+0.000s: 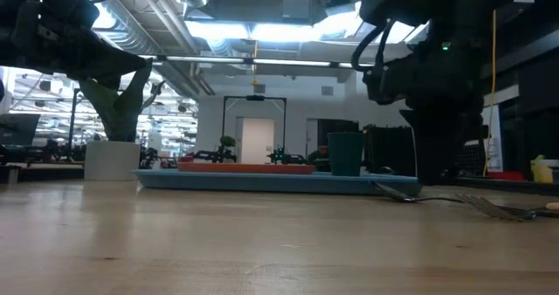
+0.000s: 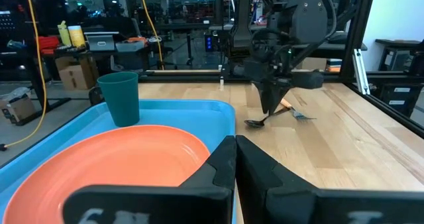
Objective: Pick and place plate/cup/fork/spoon on tray
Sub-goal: Put the black spoon on the blue tray
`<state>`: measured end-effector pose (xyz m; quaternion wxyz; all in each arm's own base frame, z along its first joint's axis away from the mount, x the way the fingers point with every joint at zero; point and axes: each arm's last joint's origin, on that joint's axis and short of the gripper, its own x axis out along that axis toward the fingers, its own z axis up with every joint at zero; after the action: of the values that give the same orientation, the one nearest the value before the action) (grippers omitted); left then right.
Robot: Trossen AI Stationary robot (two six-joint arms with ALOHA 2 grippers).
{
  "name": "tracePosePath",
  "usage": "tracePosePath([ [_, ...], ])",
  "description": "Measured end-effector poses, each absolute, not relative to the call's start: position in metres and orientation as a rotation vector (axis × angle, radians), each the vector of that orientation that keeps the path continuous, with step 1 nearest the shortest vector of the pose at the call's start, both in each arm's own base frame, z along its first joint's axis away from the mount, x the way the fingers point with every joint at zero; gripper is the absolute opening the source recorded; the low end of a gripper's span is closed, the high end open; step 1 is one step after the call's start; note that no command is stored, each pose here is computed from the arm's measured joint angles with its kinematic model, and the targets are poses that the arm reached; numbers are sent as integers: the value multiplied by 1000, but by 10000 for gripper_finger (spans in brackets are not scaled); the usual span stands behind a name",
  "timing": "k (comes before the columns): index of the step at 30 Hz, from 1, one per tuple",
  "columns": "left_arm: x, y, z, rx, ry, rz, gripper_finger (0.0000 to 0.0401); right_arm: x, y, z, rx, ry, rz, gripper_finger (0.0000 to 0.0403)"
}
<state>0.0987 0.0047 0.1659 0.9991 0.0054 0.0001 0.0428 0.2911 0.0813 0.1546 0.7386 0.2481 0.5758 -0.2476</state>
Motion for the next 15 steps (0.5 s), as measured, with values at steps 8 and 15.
tracePosePath([
  [8,99,5,166,11,0,86,0,281,83,154,556,1238,-738,60],
  [15,99,5,166,11,0,86,0,278,89,156,571,1182,-778,90],
])
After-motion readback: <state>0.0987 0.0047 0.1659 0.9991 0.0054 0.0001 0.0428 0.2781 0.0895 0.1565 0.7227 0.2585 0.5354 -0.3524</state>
